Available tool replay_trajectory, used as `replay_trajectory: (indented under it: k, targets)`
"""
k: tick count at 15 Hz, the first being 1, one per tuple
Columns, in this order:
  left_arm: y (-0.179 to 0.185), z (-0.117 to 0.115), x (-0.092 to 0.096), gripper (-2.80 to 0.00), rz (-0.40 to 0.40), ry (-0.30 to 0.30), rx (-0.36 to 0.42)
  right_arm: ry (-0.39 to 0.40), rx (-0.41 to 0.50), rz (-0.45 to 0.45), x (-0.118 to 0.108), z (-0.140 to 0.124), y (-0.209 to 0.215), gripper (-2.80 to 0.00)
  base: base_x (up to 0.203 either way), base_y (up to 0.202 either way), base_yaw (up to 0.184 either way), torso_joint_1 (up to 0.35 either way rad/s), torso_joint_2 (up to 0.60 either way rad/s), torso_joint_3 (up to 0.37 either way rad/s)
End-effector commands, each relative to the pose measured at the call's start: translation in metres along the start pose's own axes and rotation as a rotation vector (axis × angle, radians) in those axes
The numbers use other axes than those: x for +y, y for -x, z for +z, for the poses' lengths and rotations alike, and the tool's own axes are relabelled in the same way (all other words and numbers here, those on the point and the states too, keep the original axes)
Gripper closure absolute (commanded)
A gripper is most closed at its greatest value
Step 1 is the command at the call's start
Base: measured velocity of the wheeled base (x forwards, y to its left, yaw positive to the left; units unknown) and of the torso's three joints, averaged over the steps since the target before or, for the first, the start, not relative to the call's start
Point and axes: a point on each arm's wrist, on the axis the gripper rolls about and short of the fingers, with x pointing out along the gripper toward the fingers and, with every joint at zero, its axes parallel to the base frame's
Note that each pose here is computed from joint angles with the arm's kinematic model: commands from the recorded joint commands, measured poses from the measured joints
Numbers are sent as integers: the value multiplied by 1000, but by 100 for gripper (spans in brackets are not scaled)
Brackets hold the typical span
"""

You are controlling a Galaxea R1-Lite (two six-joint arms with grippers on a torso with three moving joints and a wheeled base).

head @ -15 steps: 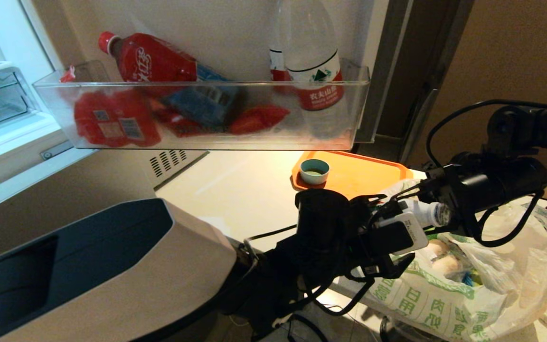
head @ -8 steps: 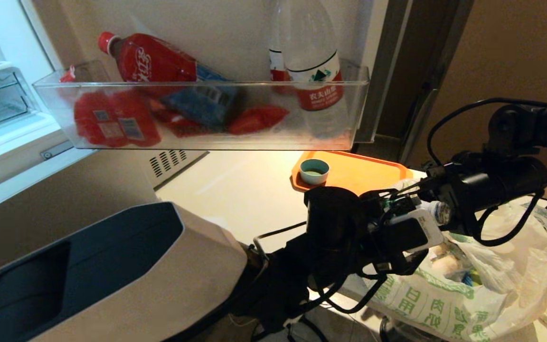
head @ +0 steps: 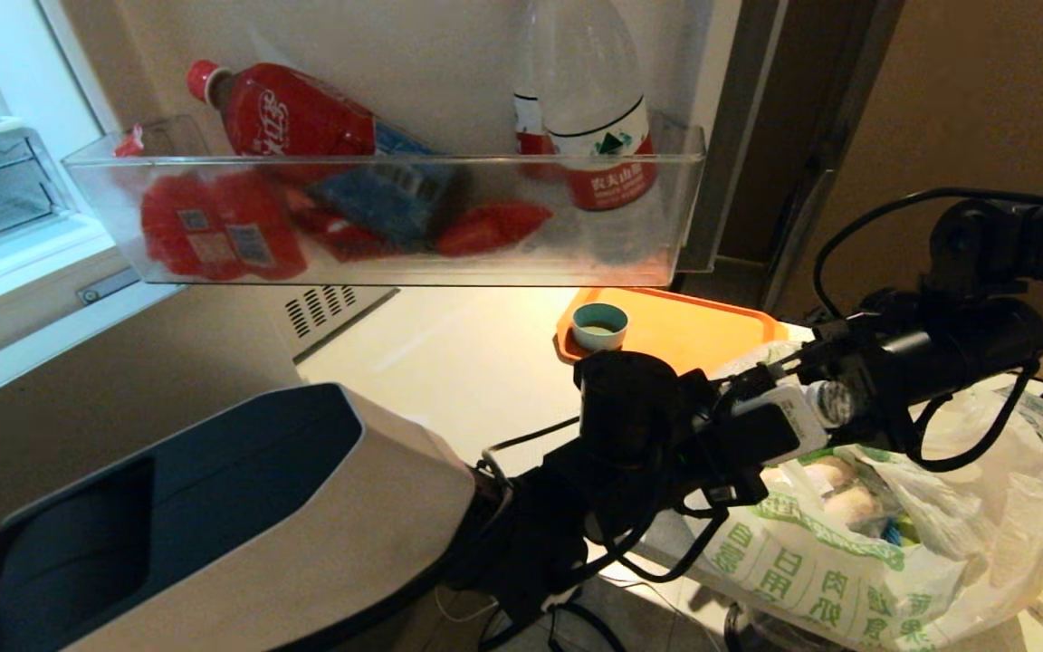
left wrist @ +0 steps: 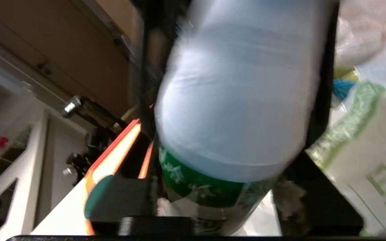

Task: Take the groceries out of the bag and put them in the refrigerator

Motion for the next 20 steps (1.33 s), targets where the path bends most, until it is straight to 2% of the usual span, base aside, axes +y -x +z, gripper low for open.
replay_trajectory:
  k: [1, 8, 9, 15, 20]
  targets:
    - [-1, -3, -3, 0, -7, -4, 1, -2, 5, 9, 1, -2, 0, 0, 0, 0, 0, 0, 0, 0]
    - [-1, -1, -2, 0, 1, -4, -1, -3, 7, 8, 0, -1, 0, 0, 0, 0, 0, 0, 0, 0]
    - [-1, -1, -2, 0, 6, -6, -4, -3, 8, 7, 0, -1, -1, -280, 0, 0, 0, 0, 0, 0]
    - [0, 1, 3, 0, 18, -7, -10, 1, 19, -2, 1, -3, -5, -280, 0, 0, 0, 0, 0, 0]
    - [3, -1, 11, 0, 44, -10, -12, 27, 0, 0, 2, -28, 2, -280, 0, 0, 0, 0, 0, 0]
